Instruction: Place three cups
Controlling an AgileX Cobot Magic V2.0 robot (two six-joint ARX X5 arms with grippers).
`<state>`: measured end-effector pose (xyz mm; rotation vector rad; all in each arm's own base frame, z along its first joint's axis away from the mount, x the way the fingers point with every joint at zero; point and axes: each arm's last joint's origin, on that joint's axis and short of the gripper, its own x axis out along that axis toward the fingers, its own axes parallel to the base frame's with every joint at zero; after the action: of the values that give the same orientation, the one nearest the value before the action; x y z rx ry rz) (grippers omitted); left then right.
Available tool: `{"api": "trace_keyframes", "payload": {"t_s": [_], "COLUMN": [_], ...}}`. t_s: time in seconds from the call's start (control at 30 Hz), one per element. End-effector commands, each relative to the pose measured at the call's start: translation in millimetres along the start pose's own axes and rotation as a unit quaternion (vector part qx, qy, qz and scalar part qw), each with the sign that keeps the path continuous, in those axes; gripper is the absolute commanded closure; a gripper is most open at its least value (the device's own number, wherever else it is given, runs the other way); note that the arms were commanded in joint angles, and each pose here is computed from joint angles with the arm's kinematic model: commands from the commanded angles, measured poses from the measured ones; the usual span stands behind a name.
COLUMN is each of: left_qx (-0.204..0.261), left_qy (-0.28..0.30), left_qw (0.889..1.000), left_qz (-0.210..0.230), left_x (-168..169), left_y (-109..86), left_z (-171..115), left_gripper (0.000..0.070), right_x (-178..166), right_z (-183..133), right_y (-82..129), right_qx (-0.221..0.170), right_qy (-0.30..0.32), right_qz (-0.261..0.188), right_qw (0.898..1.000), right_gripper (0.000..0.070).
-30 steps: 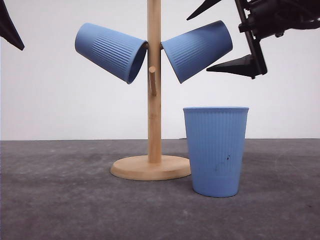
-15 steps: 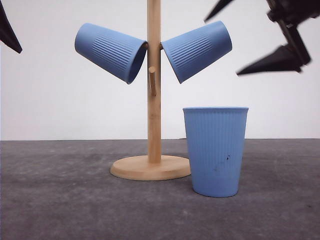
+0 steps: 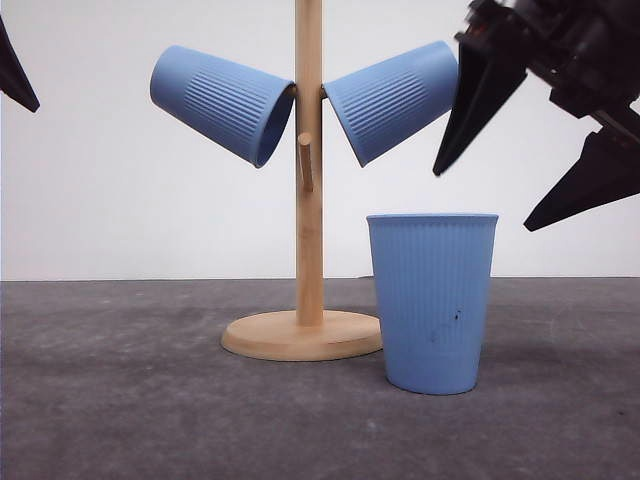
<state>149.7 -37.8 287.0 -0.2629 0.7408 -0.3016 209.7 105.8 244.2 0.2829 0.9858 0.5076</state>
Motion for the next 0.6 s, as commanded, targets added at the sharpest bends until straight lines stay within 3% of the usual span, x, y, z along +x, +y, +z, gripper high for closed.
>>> {"api": "trace_keyframes", "payload": {"t_s": [0.0, 0.1, 0.17, 0.43, 0.47, 0.57], "left_qx": [0.0, 0.0, 0.0, 0.0, -0.001, -0.004], "left_qy": [-0.005, -0.005, -0.005, -0.003, -0.002, 0.017], "left_qw": [1.0, 1.0, 1.0, 1.0, 1.0, 1.0], "left_qz": [-0.003, -0.003, -0.003, -0.003, -0.003, -0.017], "left_x": [-0.8, -0.8, -0.8, -0.8, -0.8, -1.1], "left_y": [-1.1, -1.1, -1.1, -1.1, -1.0, -1.4], "left_z": [2.5, 2.5, 2.5, 2.2, 1.9, -1.0], "left_gripper": [0.0266, 0.0266, 0.0266, 0.0265, 0.0265, 0.0265], "right_x": [9.0, 21.5, 29.6, 43.9, 43.7, 40.1], "right_z": [-0.9, -4.5, -6.6, -12.6, -13.2, -15.3], "right_y": [1.8, 2.0, 1.7, -1.0, -1.0, 0.8], "right_qx": [-0.011, -0.009, -0.006, -0.007, -0.009, -0.011], "right_qy": [0.018, 0.046, 0.061, 0.094, 0.098, 0.114], "right_qz": [-0.007, -0.014, -0.021, -0.049, -0.047, -0.022], "right_qw": [1.0, 0.999, 0.998, 0.994, 0.994, 0.993], "right_gripper": [0.0132, 0.0159, 0.0222, 0.0667, 0.07, 0.07]}}
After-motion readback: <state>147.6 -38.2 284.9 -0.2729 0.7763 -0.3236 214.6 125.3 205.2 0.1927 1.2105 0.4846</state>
